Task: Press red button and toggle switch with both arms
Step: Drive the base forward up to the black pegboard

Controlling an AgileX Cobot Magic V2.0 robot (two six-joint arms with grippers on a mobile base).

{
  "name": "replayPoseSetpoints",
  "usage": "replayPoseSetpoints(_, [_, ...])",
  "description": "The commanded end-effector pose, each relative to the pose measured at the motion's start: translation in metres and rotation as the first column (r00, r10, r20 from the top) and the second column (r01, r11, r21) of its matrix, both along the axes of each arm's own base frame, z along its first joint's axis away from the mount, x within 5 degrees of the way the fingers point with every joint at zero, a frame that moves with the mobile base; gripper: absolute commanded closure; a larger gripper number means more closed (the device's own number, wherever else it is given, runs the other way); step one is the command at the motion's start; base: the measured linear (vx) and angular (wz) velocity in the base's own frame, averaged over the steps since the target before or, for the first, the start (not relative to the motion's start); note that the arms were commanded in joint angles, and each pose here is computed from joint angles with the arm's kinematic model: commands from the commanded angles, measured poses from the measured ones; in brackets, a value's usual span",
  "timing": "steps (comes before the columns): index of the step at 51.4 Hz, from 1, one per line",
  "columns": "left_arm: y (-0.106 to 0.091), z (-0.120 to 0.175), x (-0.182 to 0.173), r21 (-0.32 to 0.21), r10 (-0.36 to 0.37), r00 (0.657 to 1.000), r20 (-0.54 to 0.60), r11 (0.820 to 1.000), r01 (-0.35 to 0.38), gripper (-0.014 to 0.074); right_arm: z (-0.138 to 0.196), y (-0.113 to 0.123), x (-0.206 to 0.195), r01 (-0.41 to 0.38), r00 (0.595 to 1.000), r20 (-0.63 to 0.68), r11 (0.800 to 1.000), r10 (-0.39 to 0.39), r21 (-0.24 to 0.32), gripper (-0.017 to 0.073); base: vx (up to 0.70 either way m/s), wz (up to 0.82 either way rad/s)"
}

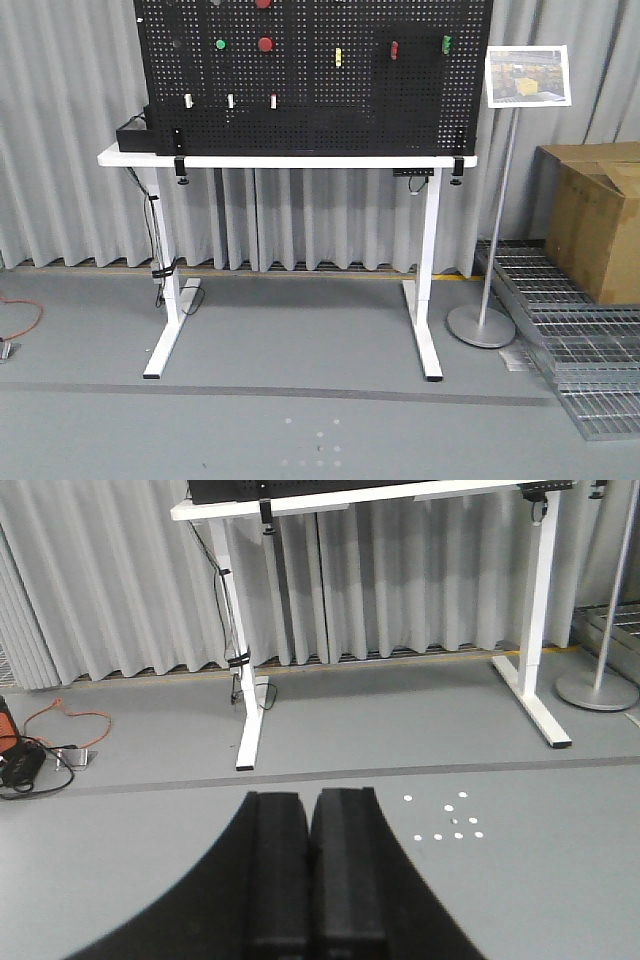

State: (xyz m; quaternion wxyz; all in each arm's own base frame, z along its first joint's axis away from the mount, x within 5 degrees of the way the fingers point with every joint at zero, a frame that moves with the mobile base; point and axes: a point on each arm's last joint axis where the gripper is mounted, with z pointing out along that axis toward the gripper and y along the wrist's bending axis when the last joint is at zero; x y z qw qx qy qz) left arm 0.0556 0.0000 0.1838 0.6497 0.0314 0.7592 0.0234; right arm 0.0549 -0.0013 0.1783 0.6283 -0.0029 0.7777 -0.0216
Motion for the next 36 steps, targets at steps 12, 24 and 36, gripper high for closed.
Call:
replayPoseSetpoints(12, [-0.0003,-0.0034,0.0009,-0.012,-0.001,0.998,0.061,1.000,0.001,0.0591,0.0042,-0.0003,0.0005,0.002,0.996,0.086,1.000,-0.001,-0.008,0.0563,0.26,0.00])
replayPoseSetpoints(24, [-0.0003,-0.0034,0.0009,-0.012,-0.001,0.998,0.061,1.000,0.001,0.0591,0.0042,-0.0003,0.0005,0.002,0.996,0.086,1.000,-0.001,-0.008,0.0563,0.35,-0.12])
replayPoseSetpoints(36, [-0.0003,-0.0034,0.0009,-0.012,-0.001,0.998,0.061,1.000,0.001,0.0591,0.0042,-0.0003,0.0005,0.002,0.996,0.086,1.000,-0.001,-0.008,0.0563,0.43,-0.06])
